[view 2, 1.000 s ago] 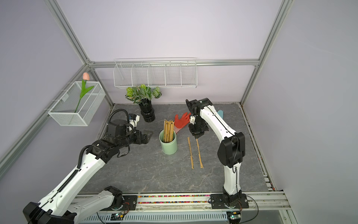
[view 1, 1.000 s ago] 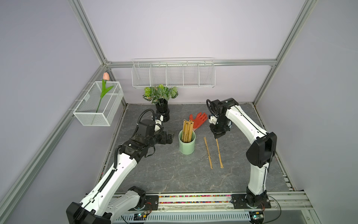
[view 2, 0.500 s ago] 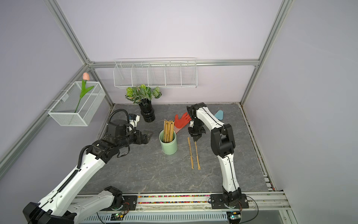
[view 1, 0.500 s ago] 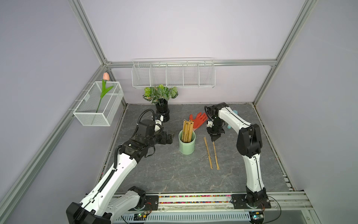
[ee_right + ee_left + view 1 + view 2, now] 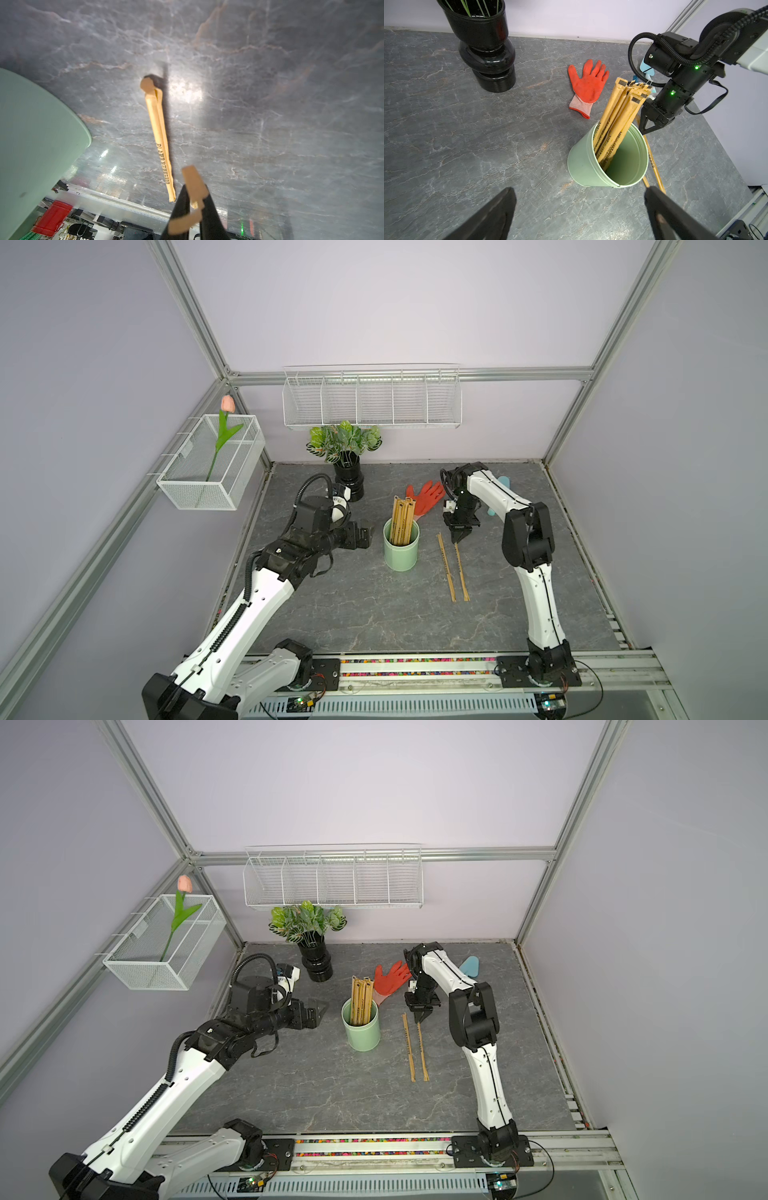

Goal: Take the straws out of the storage container
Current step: Place the straw at the center of the board.

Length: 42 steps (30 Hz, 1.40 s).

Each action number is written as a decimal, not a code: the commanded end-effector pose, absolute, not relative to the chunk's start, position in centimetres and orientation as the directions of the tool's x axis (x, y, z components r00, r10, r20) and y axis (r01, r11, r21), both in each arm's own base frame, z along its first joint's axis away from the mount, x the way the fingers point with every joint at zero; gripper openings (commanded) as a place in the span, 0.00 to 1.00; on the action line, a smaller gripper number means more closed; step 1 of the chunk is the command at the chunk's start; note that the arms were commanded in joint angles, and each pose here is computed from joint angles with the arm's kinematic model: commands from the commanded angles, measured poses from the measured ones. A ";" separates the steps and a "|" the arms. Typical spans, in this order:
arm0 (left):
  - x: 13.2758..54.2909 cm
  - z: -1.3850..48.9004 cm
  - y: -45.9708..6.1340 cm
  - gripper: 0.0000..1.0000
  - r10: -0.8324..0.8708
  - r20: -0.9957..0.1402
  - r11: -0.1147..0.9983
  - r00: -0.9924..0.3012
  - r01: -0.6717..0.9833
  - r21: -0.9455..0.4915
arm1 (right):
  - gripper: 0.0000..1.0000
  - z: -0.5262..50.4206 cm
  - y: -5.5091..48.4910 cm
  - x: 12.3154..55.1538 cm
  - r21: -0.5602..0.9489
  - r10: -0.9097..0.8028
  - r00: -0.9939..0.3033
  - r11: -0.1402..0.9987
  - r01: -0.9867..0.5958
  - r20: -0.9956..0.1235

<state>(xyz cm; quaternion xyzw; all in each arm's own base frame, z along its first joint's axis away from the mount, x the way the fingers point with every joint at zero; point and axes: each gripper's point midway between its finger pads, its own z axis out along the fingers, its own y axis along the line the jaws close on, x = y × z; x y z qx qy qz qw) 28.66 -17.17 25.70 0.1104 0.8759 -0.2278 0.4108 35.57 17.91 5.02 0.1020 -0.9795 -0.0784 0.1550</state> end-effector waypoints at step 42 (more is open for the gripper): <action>28.5 25.8 -17.0 1.00 0.002 -0.773 0.872 -0.635 0.379 -0.309 | 0.35 24.3 26.9 33.2 0.215 -0.282 -0.766 0.853 -0.476 -0.578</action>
